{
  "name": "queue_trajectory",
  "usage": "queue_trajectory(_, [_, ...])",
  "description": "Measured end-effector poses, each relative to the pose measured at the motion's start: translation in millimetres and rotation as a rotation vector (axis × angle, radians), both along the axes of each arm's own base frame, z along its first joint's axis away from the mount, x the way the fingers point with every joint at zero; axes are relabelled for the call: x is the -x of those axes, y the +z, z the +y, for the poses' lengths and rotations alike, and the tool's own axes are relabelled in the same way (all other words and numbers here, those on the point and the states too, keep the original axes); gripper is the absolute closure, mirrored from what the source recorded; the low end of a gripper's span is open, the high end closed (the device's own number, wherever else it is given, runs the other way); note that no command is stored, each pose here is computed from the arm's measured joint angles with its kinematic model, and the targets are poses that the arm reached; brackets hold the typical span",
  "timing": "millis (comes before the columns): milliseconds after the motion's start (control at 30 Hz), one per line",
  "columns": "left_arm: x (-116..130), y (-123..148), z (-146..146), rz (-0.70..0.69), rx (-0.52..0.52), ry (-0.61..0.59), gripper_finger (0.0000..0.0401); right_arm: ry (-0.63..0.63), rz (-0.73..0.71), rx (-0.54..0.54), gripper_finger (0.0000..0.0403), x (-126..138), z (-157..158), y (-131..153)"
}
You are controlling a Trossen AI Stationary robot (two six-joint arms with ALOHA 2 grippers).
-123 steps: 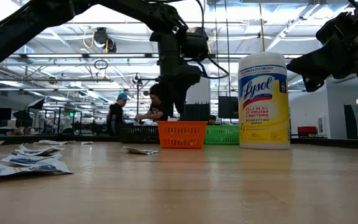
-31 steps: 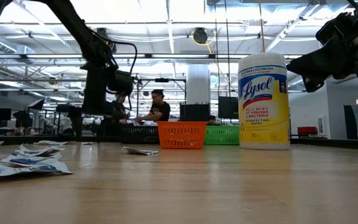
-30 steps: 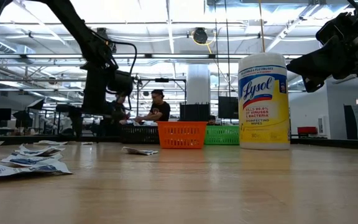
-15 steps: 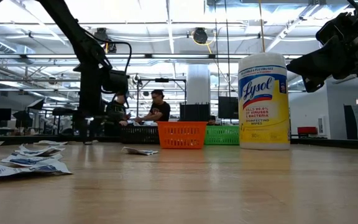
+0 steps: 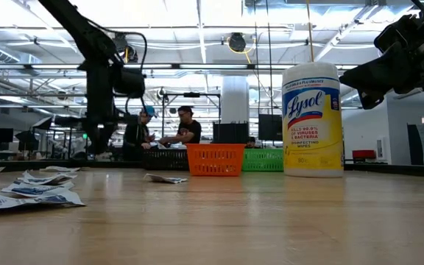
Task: Pick & Place First Aid Supplies
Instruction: Put the orange ointment pack into the orange bin
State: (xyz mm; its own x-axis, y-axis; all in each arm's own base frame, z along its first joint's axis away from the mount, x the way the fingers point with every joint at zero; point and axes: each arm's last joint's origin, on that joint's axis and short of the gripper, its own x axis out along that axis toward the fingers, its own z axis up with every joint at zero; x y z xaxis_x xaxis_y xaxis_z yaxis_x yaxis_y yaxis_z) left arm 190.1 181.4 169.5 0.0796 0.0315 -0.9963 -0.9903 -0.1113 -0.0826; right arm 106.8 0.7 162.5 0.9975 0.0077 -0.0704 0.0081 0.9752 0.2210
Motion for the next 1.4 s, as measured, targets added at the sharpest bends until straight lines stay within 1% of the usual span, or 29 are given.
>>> queue_trajectory(100, [4.0,10.2,-6.2,-0.024,0.028,-0.005,0.0392,0.000,0.000,0.000,0.0344,0.0,0.0,0.0])
queue_trajectory(200, [5.7,17.3,-12.3,-0.046,0.050,-0.017,0.0396,0.000,0.000,0.000,0.0344,0.0,0.0,0.0])
queue_trajectory(467, [5.0,32.7,-22.5,-0.113,0.046,-0.040,0.0398,0.000,0.000,0.000,0.0344,0.0,0.0,0.0])
queue_trajectory(667, [-3.0,46.4,-20.7,-0.136,0.016,-0.063,0.0398,0.000,0.000,0.000,0.0344,0.0,0.0,0.0])
queue_trajectory(733, [-11.4,51.1,-17.1,-0.141,0.007,-0.077,0.0397,0.000,0.000,0.000,0.0344,0.0,0.0,0.0])
queue_trajectory(867, [-37.3,56.7,-10.4,-0.153,-0.007,-0.122,0.0399,0.000,0.000,0.000,0.0344,0.0,0.0,0.1])
queue_trajectory(1000, [-63.1,58.6,-5.8,-0.146,0.005,-0.162,0.0398,0.000,-0.001,0.000,0.0344,0.0,0.0,0.1])
queue_trajectory(1233, [-114.1,68.1,-1.4,-0.131,0.020,-0.250,0.0398,0.000,0.000,0.000,0.0344,0.0,0.0,0.0])
queue_trajectory(1400, [-147.8,77.7,-0.8,-0.157,0.004,-0.294,0.0398,0.000,0.000,0.000,0.0344,0.0,0.0,0.0])
